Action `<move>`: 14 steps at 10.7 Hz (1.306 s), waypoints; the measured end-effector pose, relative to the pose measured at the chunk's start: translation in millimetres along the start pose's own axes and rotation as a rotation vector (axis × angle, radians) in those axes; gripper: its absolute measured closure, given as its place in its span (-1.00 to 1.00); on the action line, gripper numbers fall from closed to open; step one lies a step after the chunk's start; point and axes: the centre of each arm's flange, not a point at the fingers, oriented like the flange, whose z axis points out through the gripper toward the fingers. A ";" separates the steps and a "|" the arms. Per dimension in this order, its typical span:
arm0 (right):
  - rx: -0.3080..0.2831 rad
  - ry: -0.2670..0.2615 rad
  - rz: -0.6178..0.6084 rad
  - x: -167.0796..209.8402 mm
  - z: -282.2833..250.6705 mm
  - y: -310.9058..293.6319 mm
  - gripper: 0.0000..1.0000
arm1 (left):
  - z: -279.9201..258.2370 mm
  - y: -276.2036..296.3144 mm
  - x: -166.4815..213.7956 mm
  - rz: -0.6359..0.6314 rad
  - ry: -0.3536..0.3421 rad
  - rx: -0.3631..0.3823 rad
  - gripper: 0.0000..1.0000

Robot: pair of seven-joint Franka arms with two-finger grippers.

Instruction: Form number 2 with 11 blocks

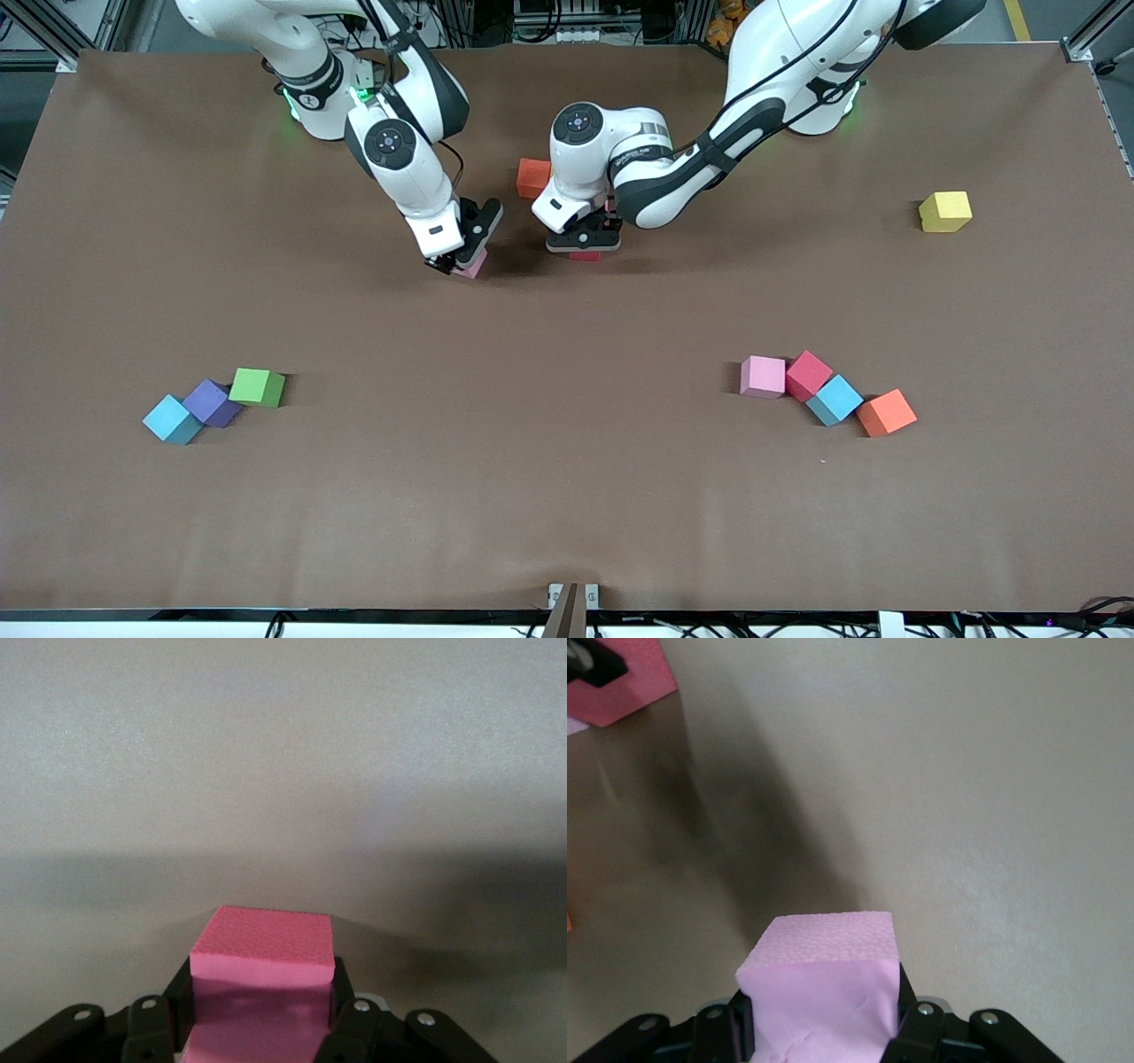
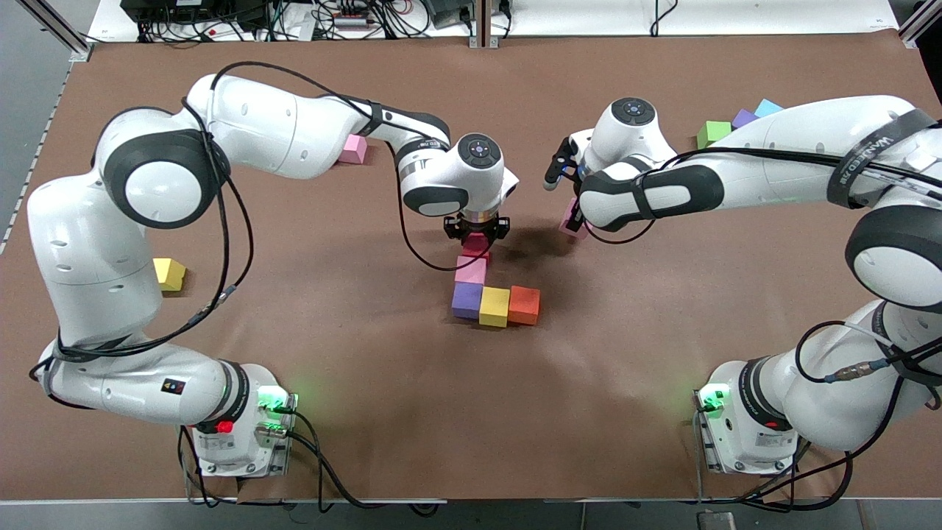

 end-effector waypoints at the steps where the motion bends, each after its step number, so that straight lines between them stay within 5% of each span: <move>1: 0.000 0.000 -0.029 2.3 1.2 -0.4 -0.13 | 0.4 -0.6 0.3 -0.001 0.000 0.001 -0.44; 3: -0.002 0.003 -0.059 6.2 0.4 -1.4 -0.13 | -4.1 -3.0 5.6 -0.005 0.014 -0.001 -0.92; 4: -0.002 0.003 -0.063 7.0 0.4 -1.3 -0.13 | -13.3 -4.3 10.9 -0.008 0.037 -0.005 -1.00; 8: -0.001 0.004 -0.116 17.3 2.3 -11.1 -0.13 | -87.9 -31.6 57.4 -0.088 0.161 -0.052 -1.00; 14: 0.005 -0.002 -0.278 68.1 24.1 -66.2 -0.13 | -118.9 -179.5 182.9 -0.162 0.178 -0.067 -1.00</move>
